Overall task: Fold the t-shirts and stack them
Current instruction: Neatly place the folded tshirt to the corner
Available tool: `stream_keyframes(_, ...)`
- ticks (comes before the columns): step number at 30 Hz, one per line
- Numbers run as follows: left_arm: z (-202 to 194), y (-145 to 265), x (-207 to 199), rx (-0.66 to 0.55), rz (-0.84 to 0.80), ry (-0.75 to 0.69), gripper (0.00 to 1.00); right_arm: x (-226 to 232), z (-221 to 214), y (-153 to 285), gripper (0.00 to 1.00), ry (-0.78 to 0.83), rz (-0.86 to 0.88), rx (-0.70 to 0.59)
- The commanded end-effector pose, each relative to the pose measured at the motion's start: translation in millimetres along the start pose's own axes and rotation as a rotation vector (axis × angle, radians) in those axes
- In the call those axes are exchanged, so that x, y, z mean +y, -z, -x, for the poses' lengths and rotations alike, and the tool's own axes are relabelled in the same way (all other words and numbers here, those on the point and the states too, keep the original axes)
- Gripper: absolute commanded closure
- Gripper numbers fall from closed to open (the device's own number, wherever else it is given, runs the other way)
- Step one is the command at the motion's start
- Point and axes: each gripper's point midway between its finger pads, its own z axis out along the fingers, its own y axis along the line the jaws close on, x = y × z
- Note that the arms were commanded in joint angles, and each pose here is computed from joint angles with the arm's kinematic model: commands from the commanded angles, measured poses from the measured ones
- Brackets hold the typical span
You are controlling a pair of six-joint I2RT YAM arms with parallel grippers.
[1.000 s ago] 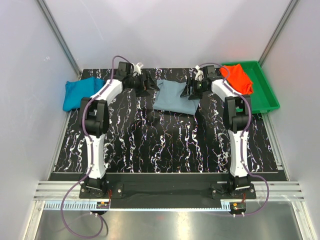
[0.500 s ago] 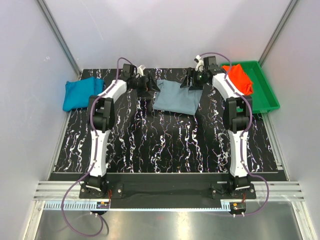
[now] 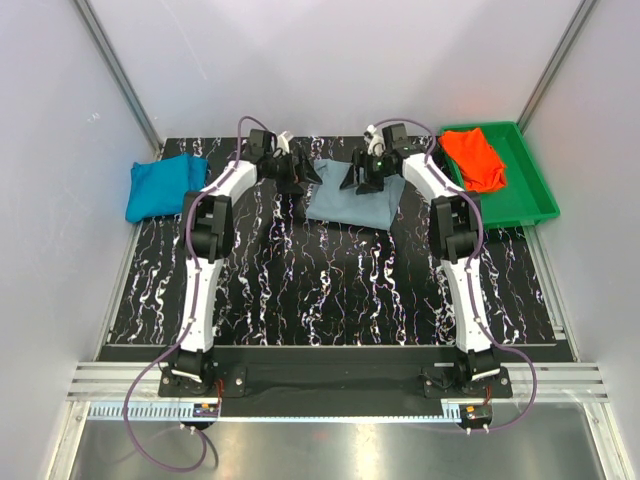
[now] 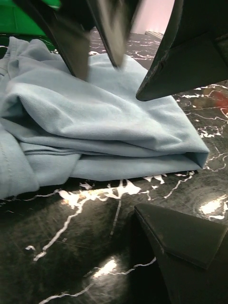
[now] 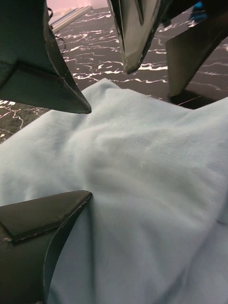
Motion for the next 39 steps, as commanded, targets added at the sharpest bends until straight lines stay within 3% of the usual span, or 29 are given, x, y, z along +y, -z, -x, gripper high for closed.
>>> stream_keyframes(1,5.9,-13.1,-1.6,-0.020,-0.003,-0.048,0.02,22.1,-7.4,-10.8,0.27,0.011,0.056,0.031)
stream_keyframes(15,-22.6,-35.0,-11.3,0.052,-0.074,-0.002,0.09,27.8,-25.3,-24.1,0.27,0.015,0.073,0.074)
stream_keyframes(19,-26.4,-35.5,-9.6,0.060,-0.074,0.007,0.18,24.6,-26.2,-25.6,0.26,0.010,0.066,0.075)
stream_keyframes(23,-27.1,-34.5,-7.8,0.058,-0.062,0.032,0.45,24.8,-26.2,-26.4,0.27,0.013,0.066,0.074)
stream_keyframes(24,-27.3,-34.3,-7.8,0.057,-0.061,0.037,0.48,24.8,-27.0,-27.4,0.27,0.012,0.065,0.076)
stream_keyframes(35,-34.2,-40.3,-15.8,0.080,-0.123,0.054,0.52,23.5,-25.1,-27.4,0.26,0.016,0.061,0.069)
stream_keyframes(39,-39.0,-43.8,-17.9,0.093,-0.137,0.065,0.67,23.4,-26.2,-28.2,0.26,0.015,0.060,0.072)
